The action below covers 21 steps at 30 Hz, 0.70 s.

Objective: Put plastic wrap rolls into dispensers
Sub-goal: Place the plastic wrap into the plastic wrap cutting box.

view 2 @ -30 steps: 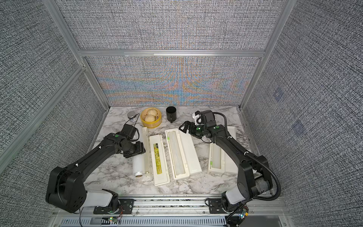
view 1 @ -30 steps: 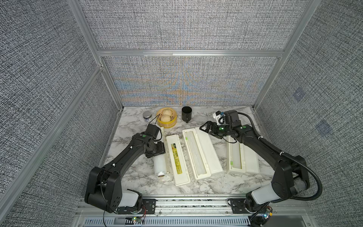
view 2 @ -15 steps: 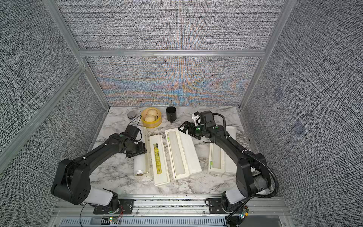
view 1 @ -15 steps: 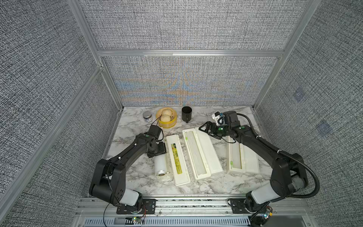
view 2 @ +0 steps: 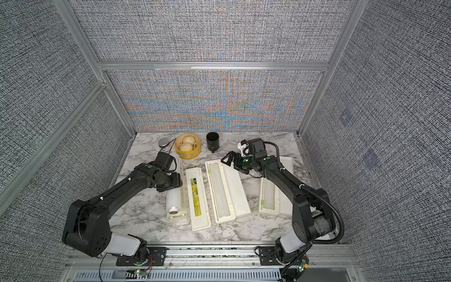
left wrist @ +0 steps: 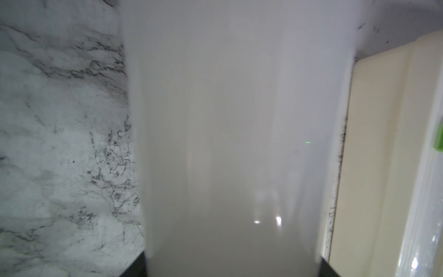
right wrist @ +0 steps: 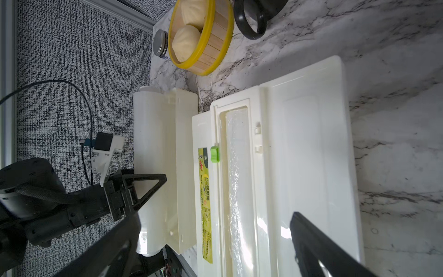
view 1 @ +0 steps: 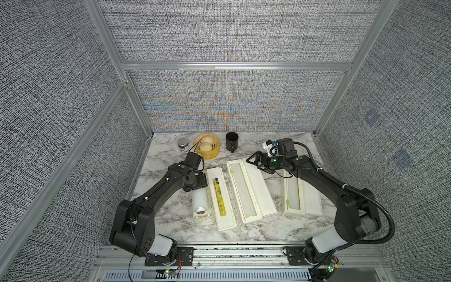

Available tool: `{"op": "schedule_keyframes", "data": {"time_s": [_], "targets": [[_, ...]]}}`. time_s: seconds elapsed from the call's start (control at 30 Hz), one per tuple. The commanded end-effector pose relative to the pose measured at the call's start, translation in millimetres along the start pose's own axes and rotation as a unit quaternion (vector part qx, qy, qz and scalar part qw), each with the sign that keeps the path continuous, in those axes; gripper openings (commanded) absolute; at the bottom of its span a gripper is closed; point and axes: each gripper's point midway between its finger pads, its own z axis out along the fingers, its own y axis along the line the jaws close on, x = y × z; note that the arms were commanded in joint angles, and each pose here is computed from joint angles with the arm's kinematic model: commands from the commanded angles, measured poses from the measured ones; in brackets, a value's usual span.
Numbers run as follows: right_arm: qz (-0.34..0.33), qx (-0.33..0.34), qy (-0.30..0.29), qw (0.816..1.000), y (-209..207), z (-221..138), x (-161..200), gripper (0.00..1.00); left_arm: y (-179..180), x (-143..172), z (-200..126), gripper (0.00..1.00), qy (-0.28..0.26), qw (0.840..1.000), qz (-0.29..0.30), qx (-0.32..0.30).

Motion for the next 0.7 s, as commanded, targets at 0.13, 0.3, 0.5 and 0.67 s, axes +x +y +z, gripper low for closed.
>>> {"op": "schedule_keyframes", "data": {"time_s": [0.13,0.3,0.5,0.67], "targets": [[-0.007,-0.012,-0.002,1.0,6,1,-4,0.99,4,-12,4,0.51,-0.019,1.0,0.008,-0.02],[-0.005,-0.011,0.0,1.0,5,2,-4,0.99,4,-9,17,0.5,-0.019,1.0,-0.007,-0.015],[-0.003,-0.013,0.003,1.0,5,4,-4,0.99,9,-1,31,0.49,-0.015,0.999,-0.026,-0.013],[0.0,-0.013,0.006,1.0,3,5,-3,0.99,13,7,37,0.5,-0.001,1.0,-0.019,-0.023]]}}
